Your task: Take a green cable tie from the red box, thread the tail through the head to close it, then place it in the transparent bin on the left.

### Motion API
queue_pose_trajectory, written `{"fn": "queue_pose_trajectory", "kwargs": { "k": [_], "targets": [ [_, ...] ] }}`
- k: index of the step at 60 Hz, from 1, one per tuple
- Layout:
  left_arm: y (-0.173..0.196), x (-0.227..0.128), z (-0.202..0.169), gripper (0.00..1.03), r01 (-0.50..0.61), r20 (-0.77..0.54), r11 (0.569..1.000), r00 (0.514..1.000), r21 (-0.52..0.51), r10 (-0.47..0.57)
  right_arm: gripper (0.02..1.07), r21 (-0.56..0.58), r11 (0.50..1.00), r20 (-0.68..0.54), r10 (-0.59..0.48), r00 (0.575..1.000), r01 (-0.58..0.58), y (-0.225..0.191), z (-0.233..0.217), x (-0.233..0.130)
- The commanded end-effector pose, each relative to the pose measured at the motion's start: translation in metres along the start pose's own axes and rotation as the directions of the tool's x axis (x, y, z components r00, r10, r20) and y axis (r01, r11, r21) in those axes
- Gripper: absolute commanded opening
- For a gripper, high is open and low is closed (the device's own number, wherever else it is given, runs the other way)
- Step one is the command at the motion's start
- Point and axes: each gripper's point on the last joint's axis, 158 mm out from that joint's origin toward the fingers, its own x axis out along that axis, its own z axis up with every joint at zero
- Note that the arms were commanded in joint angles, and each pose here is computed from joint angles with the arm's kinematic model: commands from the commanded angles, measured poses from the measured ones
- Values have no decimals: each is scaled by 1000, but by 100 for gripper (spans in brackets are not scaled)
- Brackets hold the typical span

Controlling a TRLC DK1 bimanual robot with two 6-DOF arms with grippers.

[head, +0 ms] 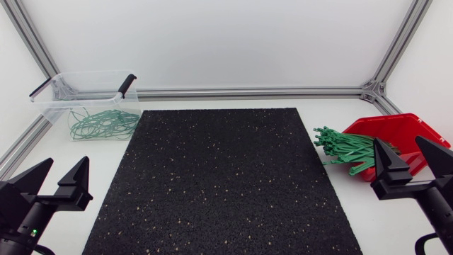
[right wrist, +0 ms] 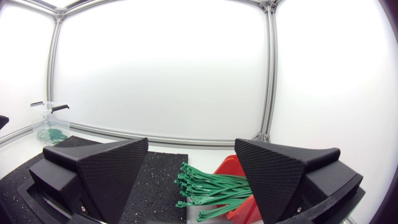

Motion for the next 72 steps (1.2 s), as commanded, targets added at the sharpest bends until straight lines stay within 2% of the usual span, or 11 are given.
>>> {"fn": "queue_pose_trajectory", "kwargs": {
  "k": [1,14,40,49,56,65,72],
  "targets": [
    [1,1,-22,99,0,-52,1000,999,-4,0,104,13,1000,21,9,1000,-10,2,18,-3],
    [1,1,-23,99,-1,-53,1000,999,-4,0,104,15,1000,-1,15,1000,-15,1,42,-3],
    [0,1,-22,99,1,-52,1000,999,-4,-1,104,34,998,-176,-47,983,54,-18,77,16],
    [1,1,-22,99,0,-52,1000,999,-4,0,104,12,998,-263,-62,963,68,-25,78,24],
    [1,1,-22,99,0,-52,1000,999,-4,0,103,-69,997,-333,-57,941,36,-25,75,33],
    [0,1,-22,99,1,-52,1000,999,-4,-1,101,-206,978,-439,-62,896,-34,-31,63,45],
    [1,1,-22,99,0,-52,1000,999,-4,0,101,-212,974,-518,-40,855,-83,-31,51,55]
  ]
}}
